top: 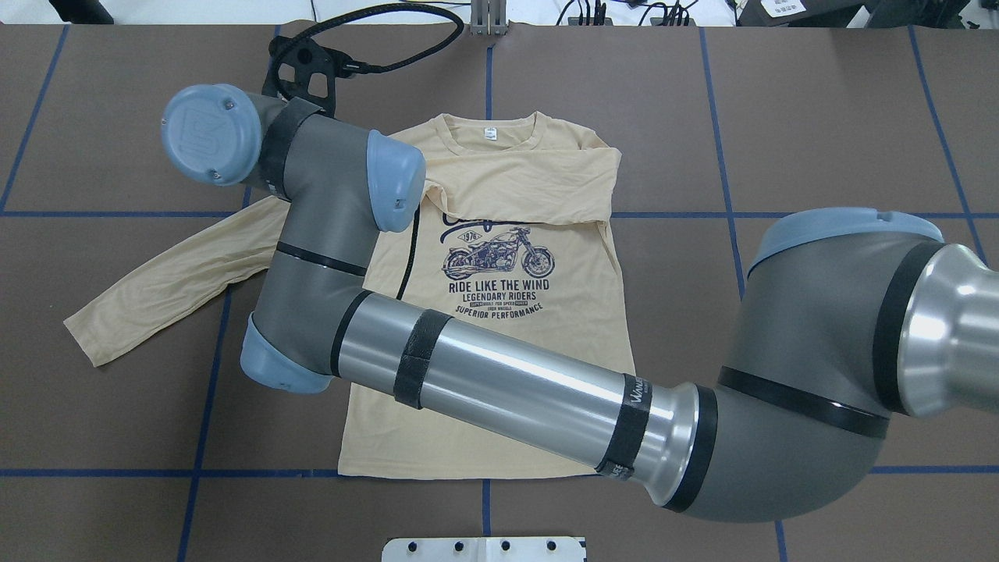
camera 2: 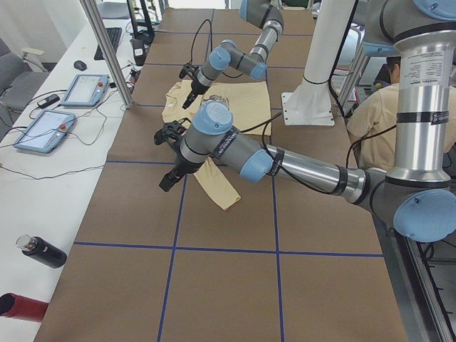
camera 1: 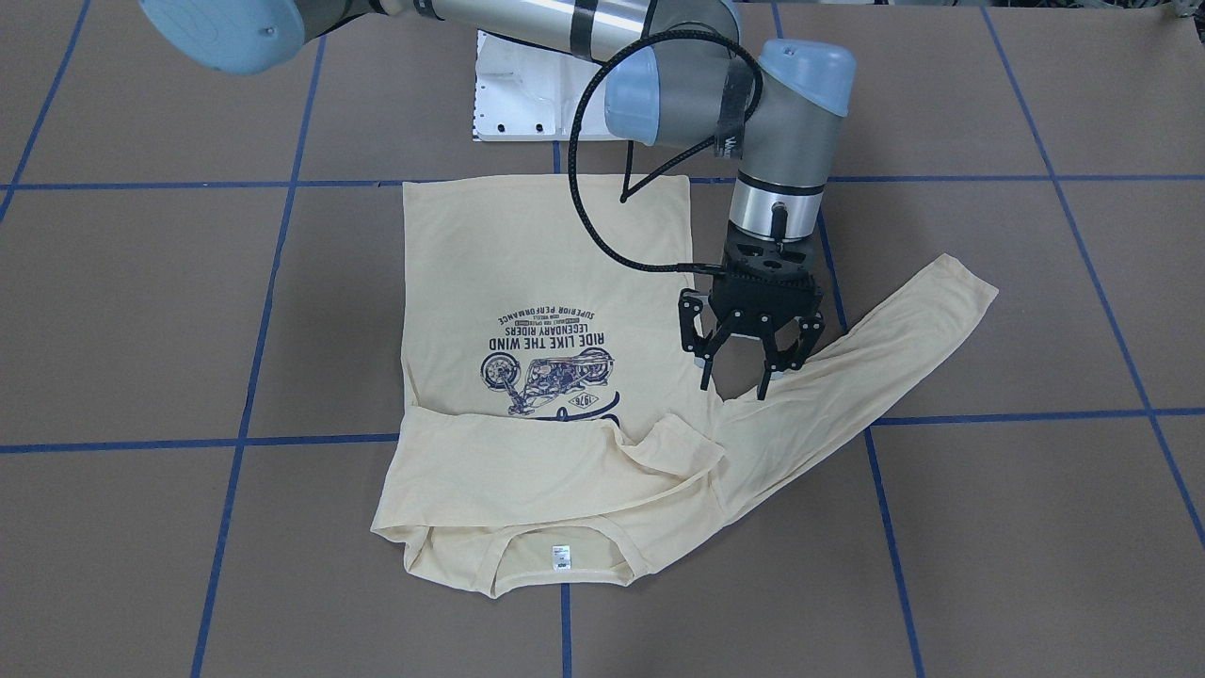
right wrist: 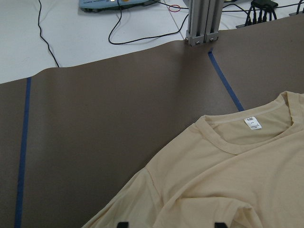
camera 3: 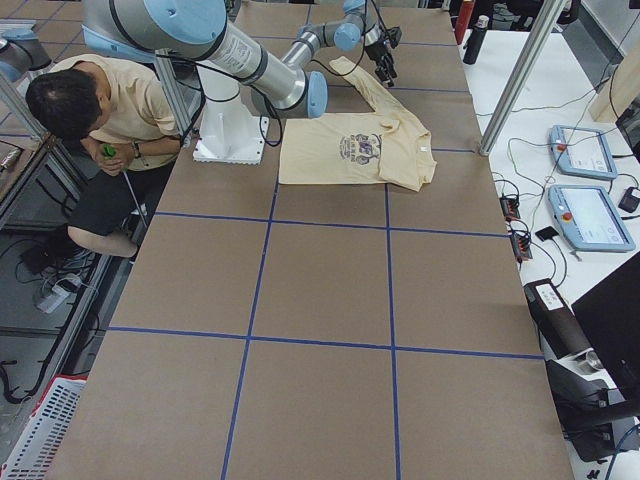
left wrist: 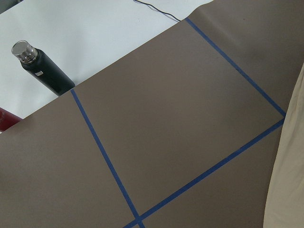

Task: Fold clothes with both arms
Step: 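Carry the sleeve with the right gripper across the shirt toward the collar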

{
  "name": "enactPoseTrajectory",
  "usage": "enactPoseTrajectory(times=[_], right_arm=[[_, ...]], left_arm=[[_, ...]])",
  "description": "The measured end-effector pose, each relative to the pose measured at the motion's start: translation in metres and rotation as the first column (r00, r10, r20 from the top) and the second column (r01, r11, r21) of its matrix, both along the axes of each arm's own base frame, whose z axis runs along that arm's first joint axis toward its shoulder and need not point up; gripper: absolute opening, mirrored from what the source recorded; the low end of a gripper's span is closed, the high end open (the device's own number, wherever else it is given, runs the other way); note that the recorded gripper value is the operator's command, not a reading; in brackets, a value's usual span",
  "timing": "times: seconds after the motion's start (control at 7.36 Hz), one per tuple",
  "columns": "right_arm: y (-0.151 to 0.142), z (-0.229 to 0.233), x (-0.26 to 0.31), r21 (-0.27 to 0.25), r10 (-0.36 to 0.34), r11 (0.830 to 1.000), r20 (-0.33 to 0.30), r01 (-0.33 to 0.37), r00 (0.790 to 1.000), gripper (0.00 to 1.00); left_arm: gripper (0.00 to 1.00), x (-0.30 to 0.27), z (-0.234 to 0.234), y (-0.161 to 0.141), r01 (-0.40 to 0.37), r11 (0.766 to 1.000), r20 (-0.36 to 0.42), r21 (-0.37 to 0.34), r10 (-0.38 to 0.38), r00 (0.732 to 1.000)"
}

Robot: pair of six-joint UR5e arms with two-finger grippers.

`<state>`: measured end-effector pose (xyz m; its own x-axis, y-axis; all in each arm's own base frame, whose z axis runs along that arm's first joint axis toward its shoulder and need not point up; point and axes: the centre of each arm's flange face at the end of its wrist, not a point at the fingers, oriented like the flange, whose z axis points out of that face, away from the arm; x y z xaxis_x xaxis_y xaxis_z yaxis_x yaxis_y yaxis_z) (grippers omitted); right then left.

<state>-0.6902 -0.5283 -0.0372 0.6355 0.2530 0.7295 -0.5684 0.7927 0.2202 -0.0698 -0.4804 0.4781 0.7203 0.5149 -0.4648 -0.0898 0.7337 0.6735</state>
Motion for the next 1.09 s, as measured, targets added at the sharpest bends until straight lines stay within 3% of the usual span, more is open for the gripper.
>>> enactPoseTrajectory(times=[0.27,0.54,0.81,1.09], right_arm=[[-0.010,-0.011,0.017,-0.027,-0.047,0.999,-0.009,0.047,0.999,1.00],[-0.031,0.006,0.068,-0.069,-0.138,0.988,-0.045,0.135,0.989,1.00],[-0.043,0.059,0.146,-0.068,-0.240,0.970,-0.069,0.235,0.968,1.00],[-0.034,0.149,0.269,-0.020,-0.352,0.936,-0.107,0.352,0.930,1.00]], left_arm=[[1.00,0.001,-0.001,0.000,-0.002,1.000,0.000,0.003,0.002,1.000],[1.00,0.009,-0.004,-0.002,-0.020,1.000,0.001,0.011,0.020,1.000],[1.00,0.039,0.002,-0.006,-0.057,0.998,-0.013,0.001,0.057,0.998],[1.00,0.085,0.018,0.007,-0.023,0.999,-0.073,-0.039,0.020,0.997]])
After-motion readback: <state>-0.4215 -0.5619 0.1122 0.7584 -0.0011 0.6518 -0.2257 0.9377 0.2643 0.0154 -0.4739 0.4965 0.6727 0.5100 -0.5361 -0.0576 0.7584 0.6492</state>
